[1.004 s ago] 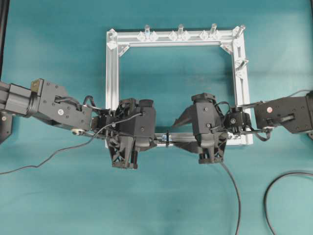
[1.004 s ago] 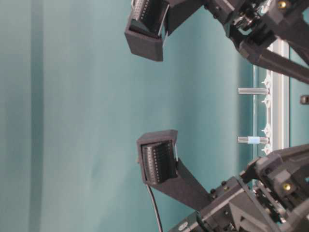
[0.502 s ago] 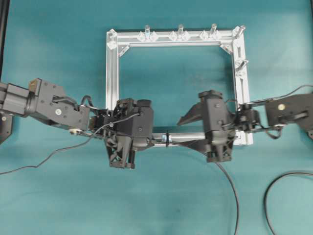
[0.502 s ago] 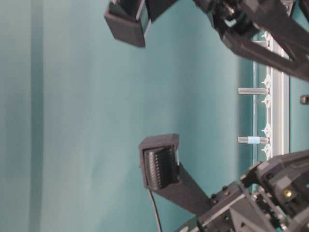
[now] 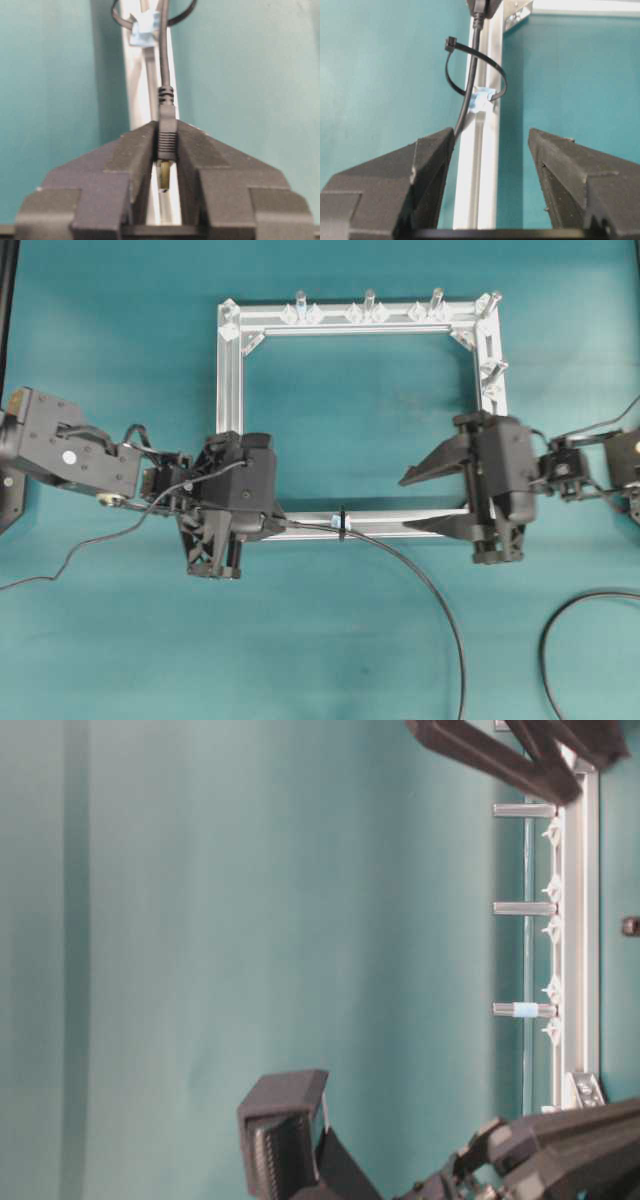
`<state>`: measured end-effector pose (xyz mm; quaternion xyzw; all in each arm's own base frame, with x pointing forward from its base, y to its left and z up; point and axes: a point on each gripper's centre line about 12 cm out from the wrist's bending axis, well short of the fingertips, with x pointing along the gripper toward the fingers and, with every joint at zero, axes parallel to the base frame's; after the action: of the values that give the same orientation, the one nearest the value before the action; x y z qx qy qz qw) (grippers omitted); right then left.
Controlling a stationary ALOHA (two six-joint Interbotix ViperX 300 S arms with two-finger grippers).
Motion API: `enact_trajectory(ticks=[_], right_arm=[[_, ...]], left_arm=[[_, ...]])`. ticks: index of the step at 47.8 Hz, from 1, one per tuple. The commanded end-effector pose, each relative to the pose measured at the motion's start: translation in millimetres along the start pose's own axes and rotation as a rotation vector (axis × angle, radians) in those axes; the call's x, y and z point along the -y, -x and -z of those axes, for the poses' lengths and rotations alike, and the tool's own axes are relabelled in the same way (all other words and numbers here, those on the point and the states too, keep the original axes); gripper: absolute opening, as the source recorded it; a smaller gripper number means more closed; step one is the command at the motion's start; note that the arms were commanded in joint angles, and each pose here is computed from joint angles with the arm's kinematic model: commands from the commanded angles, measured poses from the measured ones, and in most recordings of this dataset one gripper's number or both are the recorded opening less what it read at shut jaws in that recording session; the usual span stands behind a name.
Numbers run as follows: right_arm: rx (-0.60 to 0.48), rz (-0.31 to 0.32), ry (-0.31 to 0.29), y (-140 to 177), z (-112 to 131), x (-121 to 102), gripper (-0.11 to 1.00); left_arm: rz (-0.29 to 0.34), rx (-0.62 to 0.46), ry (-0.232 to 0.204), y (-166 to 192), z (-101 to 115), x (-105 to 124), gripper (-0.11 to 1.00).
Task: Insert the wire through the string loop located in the center.
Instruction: 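Open the right gripper and withdraw it rightward from the cable, then pull the USB plug leftward through the loop with the left gripper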
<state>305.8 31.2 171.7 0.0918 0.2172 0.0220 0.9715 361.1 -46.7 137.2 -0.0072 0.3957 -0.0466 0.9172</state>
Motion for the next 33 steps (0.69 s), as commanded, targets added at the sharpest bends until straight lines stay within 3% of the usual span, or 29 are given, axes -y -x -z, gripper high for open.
enact_trajectory(ticks=[1,13,33], right_arm=[[0.080,-0.016,0.001,10,-12,-2,0.64],[0.191,-0.045,0.031,31,-14,-3,0.64],[0.198,-0.051,0.042,34,-12,-4,0.64]], left_arm=[[0.001,0.035,0.011,9,-10,0,0.14],[0.002,0.041,0.010,11,-11,0,0.14],[0.005,0.046,0.011,11,-13,2,0.14]])
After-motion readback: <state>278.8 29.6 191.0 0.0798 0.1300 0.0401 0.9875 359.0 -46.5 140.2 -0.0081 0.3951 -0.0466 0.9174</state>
